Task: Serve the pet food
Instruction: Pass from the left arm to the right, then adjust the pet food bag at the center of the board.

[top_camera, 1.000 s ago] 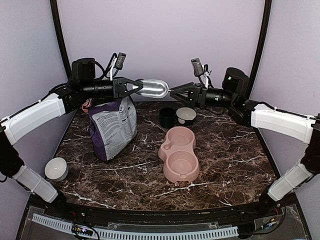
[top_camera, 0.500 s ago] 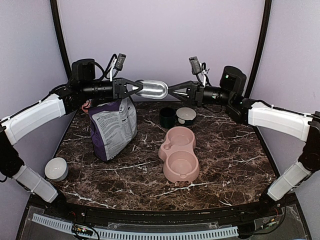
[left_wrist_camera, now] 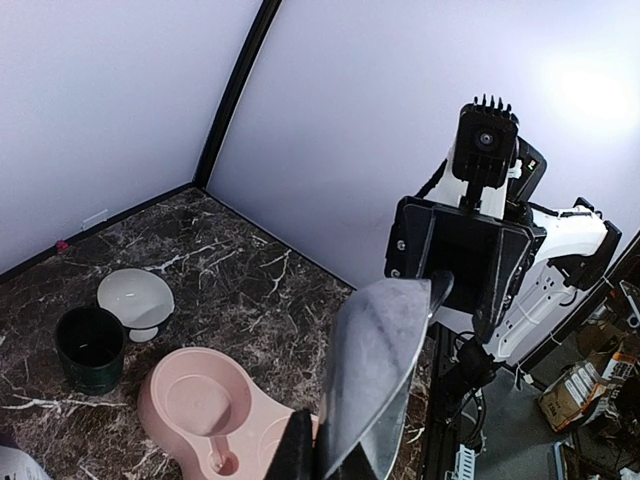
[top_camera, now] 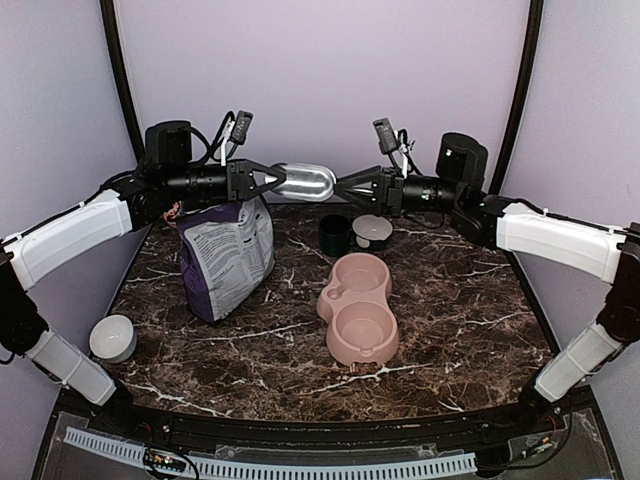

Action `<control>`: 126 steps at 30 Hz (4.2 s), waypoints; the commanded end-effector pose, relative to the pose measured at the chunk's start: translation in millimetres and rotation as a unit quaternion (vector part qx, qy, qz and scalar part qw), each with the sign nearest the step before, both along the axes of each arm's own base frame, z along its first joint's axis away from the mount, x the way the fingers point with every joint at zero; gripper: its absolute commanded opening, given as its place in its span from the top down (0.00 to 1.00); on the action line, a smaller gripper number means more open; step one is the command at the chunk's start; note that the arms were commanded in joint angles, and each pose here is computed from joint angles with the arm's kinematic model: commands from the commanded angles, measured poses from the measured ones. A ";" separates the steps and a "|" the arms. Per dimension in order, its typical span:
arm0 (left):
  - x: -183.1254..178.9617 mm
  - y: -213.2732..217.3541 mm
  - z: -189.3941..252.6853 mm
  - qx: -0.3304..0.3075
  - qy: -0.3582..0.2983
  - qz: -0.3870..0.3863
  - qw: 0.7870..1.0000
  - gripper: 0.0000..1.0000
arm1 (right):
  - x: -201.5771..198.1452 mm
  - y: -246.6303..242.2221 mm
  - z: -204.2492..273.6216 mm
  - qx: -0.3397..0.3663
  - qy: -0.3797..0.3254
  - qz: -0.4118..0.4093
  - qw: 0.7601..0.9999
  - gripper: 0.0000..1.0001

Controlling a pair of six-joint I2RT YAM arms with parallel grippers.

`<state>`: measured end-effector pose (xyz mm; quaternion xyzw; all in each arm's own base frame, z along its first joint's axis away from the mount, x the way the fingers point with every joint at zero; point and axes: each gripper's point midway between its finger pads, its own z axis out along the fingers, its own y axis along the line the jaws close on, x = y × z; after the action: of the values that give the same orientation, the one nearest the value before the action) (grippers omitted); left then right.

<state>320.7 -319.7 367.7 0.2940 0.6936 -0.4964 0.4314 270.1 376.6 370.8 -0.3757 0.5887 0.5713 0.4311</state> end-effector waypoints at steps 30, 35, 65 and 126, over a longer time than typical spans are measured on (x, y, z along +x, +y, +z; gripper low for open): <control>-2.8 3.4 11.4 -0.011 -0.026 0.008 1.000 1.00 | -16.6 1.9 23.3 0.035 -0.024 0.028 0.999 1.00; -2.6 8.9 13.2 0.010 -0.032 0.022 0.999 0.89 | -11.7 -0.8 10.8 0.023 -0.014 0.002 1.000 1.00; 26.7 175.1 16.2 0.375 -0.056 0.372 0.848 0.30 | 39.4 -25.4 -65.9 -0.051 0.032 -0.110 0.992 1.00; 75.5 288.0 118.3 0.432 -0.175 0.538 0.703 1.00 | 29.5 -25.1 -84.9 -0.057 0.049 -0.078 0.994 1.00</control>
<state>420.0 -73.2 327.5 0.2136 0.8864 0.1717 0.3732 294.6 346.3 260.4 -0.3124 0.6997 0.5055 0.3967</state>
